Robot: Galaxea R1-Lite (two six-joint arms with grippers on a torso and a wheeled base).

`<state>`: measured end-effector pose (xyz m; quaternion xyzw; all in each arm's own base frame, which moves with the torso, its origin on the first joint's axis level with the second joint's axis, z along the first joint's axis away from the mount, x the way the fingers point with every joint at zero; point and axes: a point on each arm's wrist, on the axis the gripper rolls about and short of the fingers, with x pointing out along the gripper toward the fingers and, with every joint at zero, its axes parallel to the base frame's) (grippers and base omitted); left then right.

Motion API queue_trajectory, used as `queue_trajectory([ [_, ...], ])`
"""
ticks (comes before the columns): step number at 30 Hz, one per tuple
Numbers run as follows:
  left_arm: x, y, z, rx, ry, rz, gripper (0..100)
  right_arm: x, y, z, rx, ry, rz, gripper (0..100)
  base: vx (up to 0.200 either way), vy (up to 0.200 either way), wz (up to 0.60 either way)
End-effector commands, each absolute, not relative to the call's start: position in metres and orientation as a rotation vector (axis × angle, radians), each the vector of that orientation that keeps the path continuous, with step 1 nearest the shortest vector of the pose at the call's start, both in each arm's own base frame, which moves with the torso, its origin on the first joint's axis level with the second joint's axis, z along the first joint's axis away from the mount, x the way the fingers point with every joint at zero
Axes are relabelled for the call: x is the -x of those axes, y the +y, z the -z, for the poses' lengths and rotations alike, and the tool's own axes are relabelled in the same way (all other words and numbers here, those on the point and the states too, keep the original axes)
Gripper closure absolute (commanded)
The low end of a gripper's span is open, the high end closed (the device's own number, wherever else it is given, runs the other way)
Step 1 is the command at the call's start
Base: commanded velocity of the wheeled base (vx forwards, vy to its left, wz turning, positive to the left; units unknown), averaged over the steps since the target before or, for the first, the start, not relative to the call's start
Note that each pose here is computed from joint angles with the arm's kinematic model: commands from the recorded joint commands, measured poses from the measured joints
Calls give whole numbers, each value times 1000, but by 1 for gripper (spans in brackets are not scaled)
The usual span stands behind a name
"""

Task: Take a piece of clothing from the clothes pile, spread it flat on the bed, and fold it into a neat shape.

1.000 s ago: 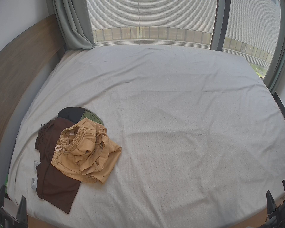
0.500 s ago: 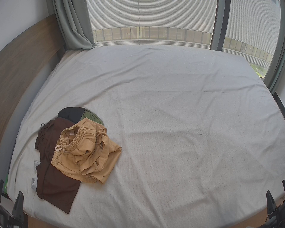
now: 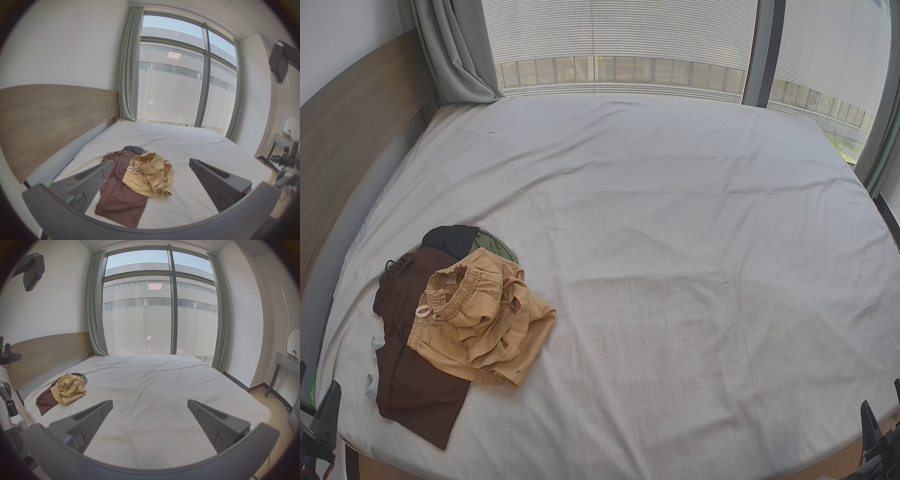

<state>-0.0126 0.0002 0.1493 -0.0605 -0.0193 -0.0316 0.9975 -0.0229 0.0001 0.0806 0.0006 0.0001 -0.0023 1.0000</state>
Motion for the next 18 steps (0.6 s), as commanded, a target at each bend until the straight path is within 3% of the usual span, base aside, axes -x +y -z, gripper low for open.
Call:
queue_trajectory([
  [1,-6,-1,-162,190,34,80,0,23,0,-76,-2,0,5,0,0,0,0],
  [18,-56,-7,-186,223,178,218,0,23,0,-76,-2,0,3,0,0,0,0],
])
